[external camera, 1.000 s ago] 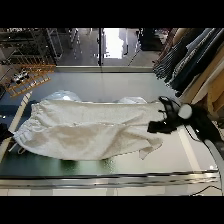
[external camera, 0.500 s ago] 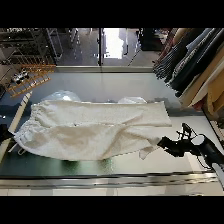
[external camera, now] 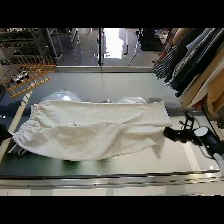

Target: Fold the clothes and pants, and hang the long-sleeved shirts on hangers.

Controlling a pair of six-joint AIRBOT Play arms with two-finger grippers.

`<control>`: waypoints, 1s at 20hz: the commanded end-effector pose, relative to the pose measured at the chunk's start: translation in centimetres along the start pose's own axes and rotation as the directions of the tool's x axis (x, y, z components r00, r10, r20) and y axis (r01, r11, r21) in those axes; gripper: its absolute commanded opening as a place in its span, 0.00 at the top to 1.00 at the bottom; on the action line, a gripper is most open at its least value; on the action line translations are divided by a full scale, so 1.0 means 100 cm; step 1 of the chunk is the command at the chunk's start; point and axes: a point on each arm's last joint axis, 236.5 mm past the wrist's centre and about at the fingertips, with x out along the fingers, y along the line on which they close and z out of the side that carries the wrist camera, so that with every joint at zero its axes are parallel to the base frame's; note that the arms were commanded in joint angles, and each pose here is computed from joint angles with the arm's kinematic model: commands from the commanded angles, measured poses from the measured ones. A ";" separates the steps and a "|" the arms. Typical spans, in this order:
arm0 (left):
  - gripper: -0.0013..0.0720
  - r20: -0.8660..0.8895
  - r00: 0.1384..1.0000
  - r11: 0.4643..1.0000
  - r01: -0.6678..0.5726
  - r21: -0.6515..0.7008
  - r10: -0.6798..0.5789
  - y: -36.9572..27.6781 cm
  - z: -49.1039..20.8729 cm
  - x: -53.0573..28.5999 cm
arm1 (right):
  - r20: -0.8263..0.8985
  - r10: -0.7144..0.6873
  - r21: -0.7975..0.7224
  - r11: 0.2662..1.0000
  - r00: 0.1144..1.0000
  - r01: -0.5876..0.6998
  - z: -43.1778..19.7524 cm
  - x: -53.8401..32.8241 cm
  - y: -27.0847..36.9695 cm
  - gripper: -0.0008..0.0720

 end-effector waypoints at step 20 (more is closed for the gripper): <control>0.95 -0.113 0.992 0.998 -0.053 0.018 0.055 0.015 -0.026 -0.002 | -0.228 0.093 0.551 0.833 0.969 0.049 -0.121 -0.039 -0.088 0.37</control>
